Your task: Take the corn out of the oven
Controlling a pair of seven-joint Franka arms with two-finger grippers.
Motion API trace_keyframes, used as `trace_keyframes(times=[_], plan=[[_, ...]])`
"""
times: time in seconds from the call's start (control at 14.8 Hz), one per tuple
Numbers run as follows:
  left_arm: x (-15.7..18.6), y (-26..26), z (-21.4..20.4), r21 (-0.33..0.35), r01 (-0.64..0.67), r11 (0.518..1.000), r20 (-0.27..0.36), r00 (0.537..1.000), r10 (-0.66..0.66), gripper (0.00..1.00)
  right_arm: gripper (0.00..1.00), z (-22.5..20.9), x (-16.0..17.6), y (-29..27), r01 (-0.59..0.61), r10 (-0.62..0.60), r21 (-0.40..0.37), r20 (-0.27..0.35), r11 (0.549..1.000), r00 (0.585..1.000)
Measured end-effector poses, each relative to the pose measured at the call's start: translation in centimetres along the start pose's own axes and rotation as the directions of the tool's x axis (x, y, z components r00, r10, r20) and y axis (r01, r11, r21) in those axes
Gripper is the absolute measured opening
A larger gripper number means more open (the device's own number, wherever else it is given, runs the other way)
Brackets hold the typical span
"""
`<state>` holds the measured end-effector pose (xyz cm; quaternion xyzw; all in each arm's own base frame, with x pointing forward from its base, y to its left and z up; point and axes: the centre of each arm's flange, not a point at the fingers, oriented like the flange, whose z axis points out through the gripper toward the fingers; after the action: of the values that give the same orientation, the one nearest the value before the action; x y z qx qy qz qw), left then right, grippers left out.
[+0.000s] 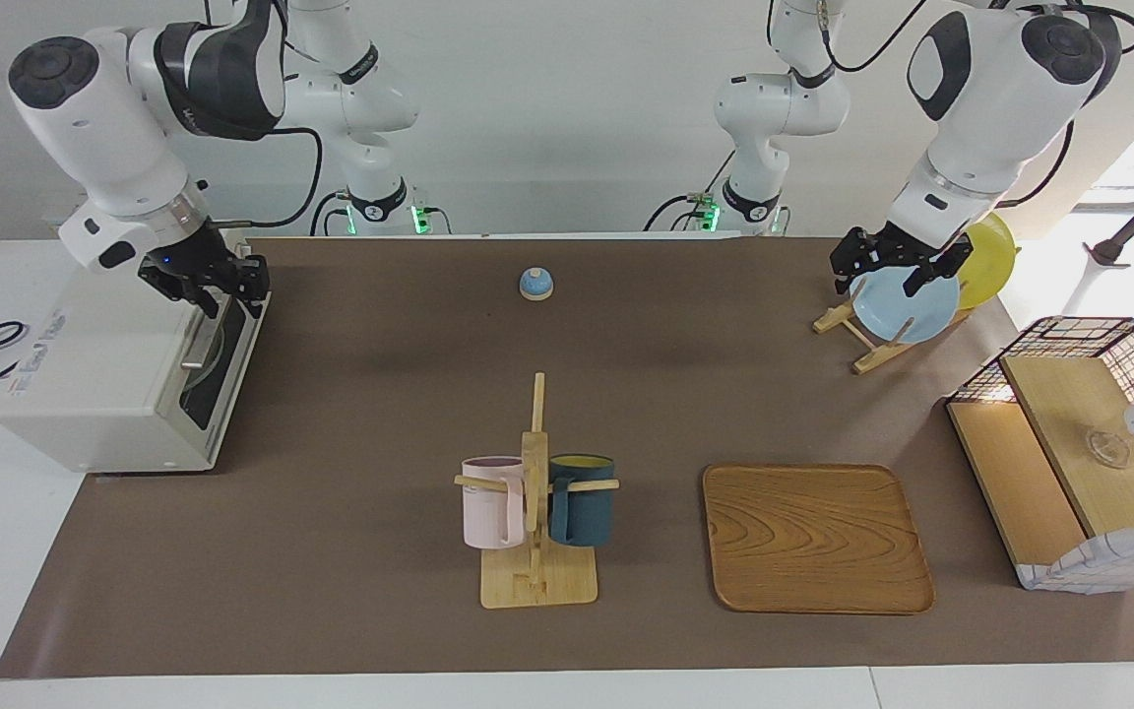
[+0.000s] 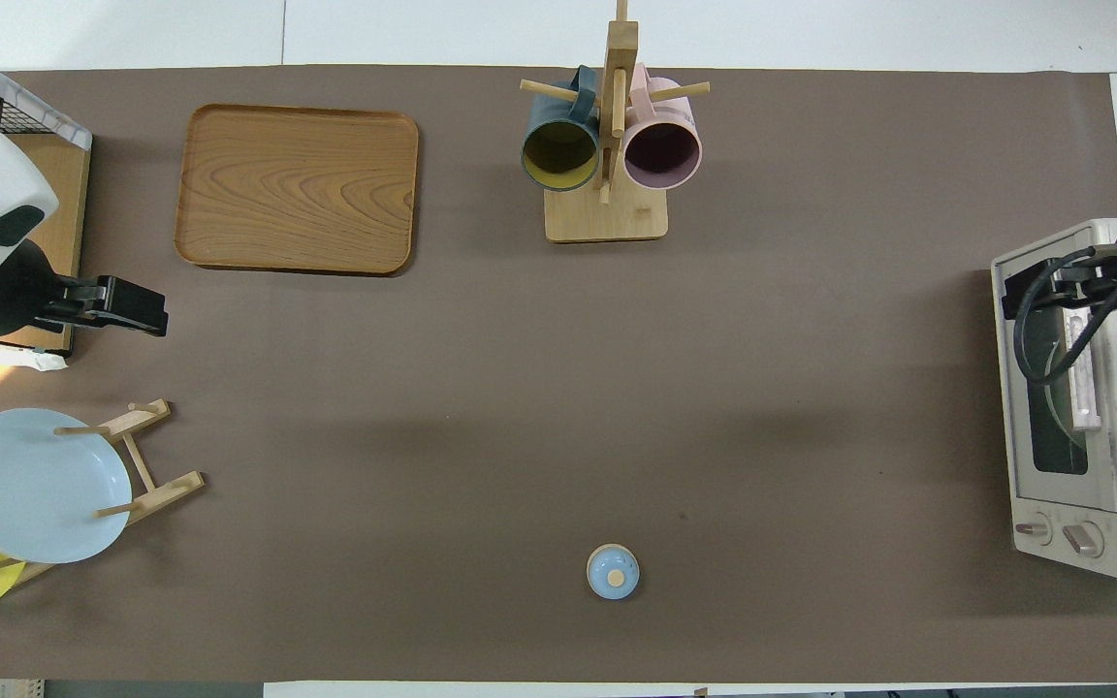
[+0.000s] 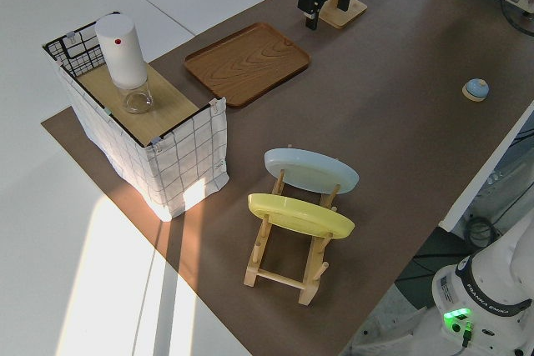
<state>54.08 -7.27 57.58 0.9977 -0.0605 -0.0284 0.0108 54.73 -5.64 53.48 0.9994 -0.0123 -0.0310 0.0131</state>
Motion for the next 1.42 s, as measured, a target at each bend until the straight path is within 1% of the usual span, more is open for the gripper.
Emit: trace_keyframes(times=[0.07,0.14,0.2,0.27,0.34,0.47,0.68,1.02,1.42], plan=[[0.0,0.0,0.0,0.0,0.0,1.0,0.0,1.0,0.0,1.0,0.37,1.0,-0.4,0.9,-0.008,0.008,-0.021,-0.009,1.0,1.0],[0.0,0.0,0.0,0.0,0.0,1.0,0.0,1.0,0.0,1.0,0.25,2.0,-0.9,1.8,-0.012,0.011,-0.052,-0.01,0.999,1.0],[0.0,0.0,0.0,0.0,0.0,1.0,0.0,1.0,0.0,1.0,0.15,2.8,-1.2,2.5,-0.013,0.013,-0.075,-0.007,0.997,1.0],[0.0,0.0,0.0,0.0,0.0,1.0,0.0,1.0,0.0,1.0,0.06,3.5,-1.5,2.9,-0.016,0.016,-0.085,-0.004,0.996,1.0],[0.0,0.0,0.0,0.0,0.0,1.0,0.0,1.0,0.0,1.0,0.01,4.1,-1.5,3.3,-0.02,0.019,-0.091,-0.007,0.996,1.0],[0.0,0.0,0.0,0.0,0.0,1.0,0.0,1.0,0.0,1.0,0.01,5.0,-1.7,4.1,-0.025,0.024,-0.105,-0.008,0.994,1.0],[0.0,0.0,0.0,0.0,0.0,1.0,0.0,1.0,0.0,1.0,0.01,5.8,-1.9,4.4,-0.014,0.015,-0.137,0.007,0.99,1.0],[0.0,0.0,0.0,0.0,0.0,1.0,0.0,1.0,0.0,1.0,0.01,6.5,-2.1,4.7,-0.015,0.018,-0.139,0.02,0.99,1.0],[0.0,0.0,0.0,0.0,0.0,1.0,0.0,1.0,0.0,1.0,0.01,6.7,-2.2,4.7,-0.014,0.017,-0.138,0.016,0.99,1.0]])
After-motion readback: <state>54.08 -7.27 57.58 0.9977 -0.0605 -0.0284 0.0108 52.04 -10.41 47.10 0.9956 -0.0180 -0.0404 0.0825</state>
